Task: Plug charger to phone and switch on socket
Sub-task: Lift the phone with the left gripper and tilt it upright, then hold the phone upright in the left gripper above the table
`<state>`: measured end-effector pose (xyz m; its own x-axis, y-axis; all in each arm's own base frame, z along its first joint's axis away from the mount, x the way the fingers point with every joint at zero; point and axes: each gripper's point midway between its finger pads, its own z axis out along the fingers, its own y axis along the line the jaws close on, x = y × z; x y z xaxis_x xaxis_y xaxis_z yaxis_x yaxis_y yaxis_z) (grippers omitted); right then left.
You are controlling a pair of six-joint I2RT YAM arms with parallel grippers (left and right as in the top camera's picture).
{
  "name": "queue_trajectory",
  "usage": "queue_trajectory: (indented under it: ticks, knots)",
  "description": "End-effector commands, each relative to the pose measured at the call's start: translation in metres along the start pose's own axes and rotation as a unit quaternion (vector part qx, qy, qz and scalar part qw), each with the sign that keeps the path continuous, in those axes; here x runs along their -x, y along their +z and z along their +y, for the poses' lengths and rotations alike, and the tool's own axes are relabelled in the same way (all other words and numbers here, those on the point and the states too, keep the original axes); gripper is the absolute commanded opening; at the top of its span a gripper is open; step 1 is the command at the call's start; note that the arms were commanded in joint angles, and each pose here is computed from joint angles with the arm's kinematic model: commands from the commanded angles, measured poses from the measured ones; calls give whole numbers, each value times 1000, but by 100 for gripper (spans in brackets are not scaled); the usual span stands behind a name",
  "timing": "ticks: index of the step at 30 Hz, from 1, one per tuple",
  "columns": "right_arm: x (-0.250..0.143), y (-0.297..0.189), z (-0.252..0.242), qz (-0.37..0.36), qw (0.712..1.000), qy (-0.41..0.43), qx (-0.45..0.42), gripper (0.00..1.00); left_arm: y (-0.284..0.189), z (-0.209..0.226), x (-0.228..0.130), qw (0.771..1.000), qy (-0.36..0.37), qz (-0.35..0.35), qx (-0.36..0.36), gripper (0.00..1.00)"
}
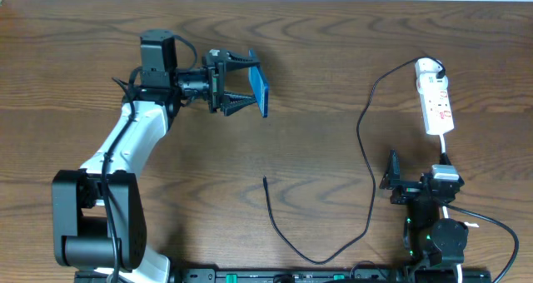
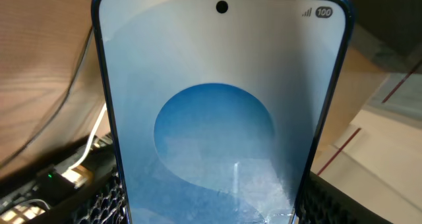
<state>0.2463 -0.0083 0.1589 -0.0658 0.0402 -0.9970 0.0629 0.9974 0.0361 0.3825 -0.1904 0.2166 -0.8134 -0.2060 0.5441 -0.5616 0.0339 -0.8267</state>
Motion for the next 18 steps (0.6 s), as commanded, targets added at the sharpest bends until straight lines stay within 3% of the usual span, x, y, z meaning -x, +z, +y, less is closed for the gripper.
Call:
queue_trajectory:
  ticks: [1,13,18]
  knots:
    - [0,0,0,-1,1000,6,-2,99,-9,-21,-18,1000,-6,26,-11,8]
    - [0,0,0,-1,1000,6,-2,99,-12,-21,-19,994,-100,33,-10,8]
    - [0,0,0,-1,1000,7,-2,99,-12,-22,-21,994,-102,37,-9,8]
